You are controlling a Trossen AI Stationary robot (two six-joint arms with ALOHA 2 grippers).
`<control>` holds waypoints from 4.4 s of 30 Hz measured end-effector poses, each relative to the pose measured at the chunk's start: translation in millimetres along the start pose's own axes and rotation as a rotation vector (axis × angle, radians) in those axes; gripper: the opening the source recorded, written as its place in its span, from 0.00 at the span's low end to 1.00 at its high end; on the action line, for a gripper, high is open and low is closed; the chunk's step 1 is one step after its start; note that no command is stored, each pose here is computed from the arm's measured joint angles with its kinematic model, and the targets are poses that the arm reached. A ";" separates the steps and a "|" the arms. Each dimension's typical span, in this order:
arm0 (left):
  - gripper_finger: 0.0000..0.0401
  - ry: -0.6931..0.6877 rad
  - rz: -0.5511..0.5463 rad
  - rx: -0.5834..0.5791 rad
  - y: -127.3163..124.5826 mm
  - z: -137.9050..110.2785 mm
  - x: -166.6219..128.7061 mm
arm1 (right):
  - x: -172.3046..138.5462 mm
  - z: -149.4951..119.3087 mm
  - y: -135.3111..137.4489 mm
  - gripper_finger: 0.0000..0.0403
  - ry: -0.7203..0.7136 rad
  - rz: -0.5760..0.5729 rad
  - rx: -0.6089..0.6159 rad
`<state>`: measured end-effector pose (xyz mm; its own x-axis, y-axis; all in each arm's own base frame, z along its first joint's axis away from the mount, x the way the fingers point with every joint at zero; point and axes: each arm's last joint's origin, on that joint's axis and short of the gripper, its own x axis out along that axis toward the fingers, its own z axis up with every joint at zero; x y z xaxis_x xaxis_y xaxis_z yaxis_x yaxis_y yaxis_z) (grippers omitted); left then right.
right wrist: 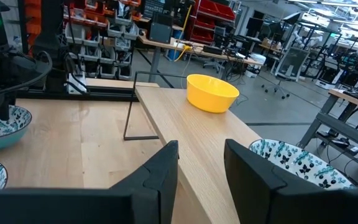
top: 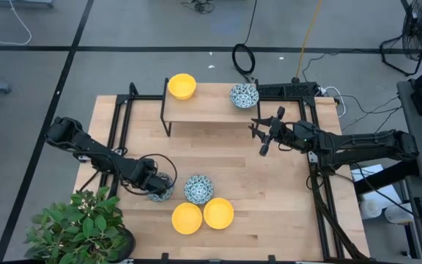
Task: Pick & Place Mini bowls
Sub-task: Stack the left blue bowl on top of the blue bowl on the shelf
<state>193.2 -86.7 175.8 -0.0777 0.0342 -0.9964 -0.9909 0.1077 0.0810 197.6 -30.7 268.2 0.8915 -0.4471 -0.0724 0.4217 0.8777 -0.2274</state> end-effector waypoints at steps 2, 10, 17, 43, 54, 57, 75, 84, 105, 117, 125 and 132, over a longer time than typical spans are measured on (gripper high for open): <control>0.38 -0.001 0.000 0.001 0.1 0.0 0.0 | 0.0 0.0 0.0 0.29 0.000 0.000 0.000; 0.38 -0.004 0.008 0.001 0.8 0.3 0.0 | 0.0 -0.1 0.0 0.29 0.001 0.000 -0.001; 0.34 -0.004 0.007 0.015 0.8 0.3 0.0 | 0.0 -0.2 0.0 0.29 0.001 0.000 -0.001; 0.12 -0.013 0.006 0.019 0.8 0.6 0.0 | 0.1 -0.4 0.1 0.29 0.003 0.001 -0.001; 0.13 -0.014 0.007 0.020 0.7 0.6 0.3 | 0.1 -0.3 0.0 0.29 0.003 0.000 -0.001; 0.14 -0.013 0.007 0.020 0.7 0.6 0.3 | 0.1 -0.3 0.1 0.29 0.003 0.001 -0.001; 0.11 -0.017 0.004 0.021 0.7 0.7 0.0 | 0.1 -0.2 0.0 0.29 0.002 0.000 -0.001; 0.11 -0.025 0.001 0.022 0.5 0.8 -0.1 | 0.1 -0.3 0.1 0.29 0.003 0.000 -0.001; 0.10 -0.028 -0.002 0.019 0.4 1.0 -0.2 | 0.1 -0.3 0.0 0.29 0.003 0.000 -0.001; 0.12 -0.028 -0.001 0.020 0.3 1.0 0.2 | 0.1 -0.2 0.0 0.29 0.003 0.000 -0.001; 0.10 -0.027 -0.005 0.020 0.2 1.0 -0.4 | 0.1 -0.2 0.0 0.29 0.003 0.000 -0.001; 0.12 -0.028 -0.002 0.020 0.2 1.0 0.2 | 0.1 -0.2 0.0 0.29 0.002 0.000 -0.001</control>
<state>193.1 -85.7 175.7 -0.0726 0.0614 -0.9955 -0.9886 0.1276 0.0799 197.6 -30.8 268.0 0.8910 -0.4477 -0.0746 0.4219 0.8775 -0.2280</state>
